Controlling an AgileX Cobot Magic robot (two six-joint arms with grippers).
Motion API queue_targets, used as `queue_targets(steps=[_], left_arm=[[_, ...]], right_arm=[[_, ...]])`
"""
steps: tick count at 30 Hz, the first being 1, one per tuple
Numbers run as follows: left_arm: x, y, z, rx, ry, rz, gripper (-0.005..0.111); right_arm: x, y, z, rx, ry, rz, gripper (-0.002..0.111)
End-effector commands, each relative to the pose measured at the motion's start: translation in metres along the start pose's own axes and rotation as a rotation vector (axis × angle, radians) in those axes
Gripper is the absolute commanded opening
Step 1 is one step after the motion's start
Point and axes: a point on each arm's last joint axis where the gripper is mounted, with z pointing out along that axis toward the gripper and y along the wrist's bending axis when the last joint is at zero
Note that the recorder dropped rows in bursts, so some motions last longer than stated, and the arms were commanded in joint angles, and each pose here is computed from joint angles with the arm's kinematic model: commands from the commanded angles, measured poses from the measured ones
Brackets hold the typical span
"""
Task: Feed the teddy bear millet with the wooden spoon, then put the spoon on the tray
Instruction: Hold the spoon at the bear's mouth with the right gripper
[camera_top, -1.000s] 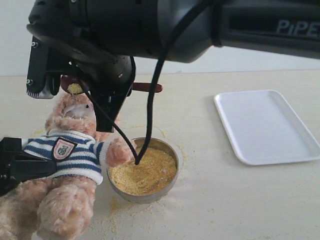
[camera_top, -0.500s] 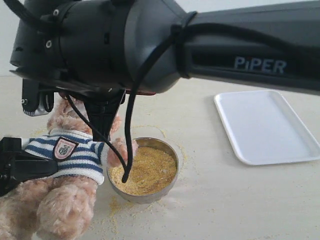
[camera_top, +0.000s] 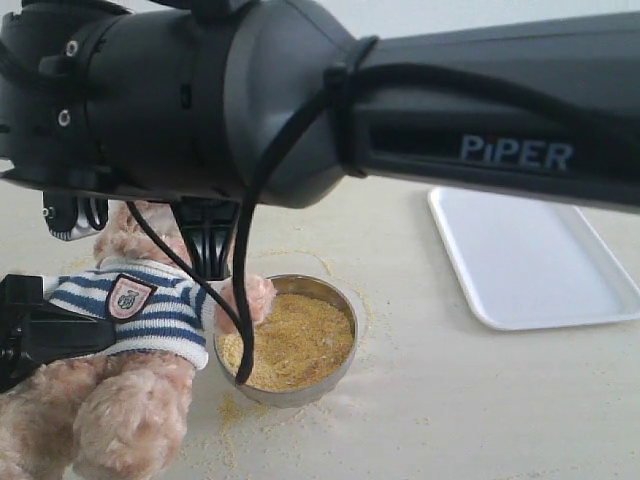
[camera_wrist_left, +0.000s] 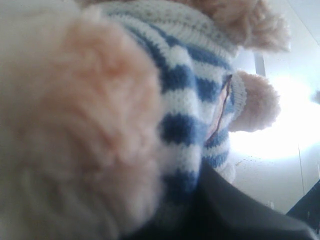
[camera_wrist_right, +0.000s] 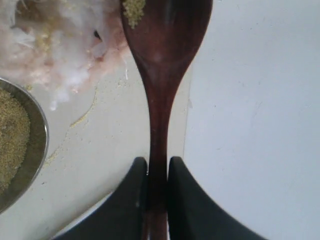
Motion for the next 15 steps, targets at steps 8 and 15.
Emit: queue_targets(steps=[8,15], left_arm=[[-0.002,-0.003,0.0,0.025,-0.007,0.008,0.005],[-0.002,-0.003,0.0,0.024,-0.007,0.015,0.005]], right_arm=[[0.0,0.032,0.004,0.104,0.043,-0.075,0.0],[-0.002,0.03,0.003,0.131,0.027,0.002,0.0]])
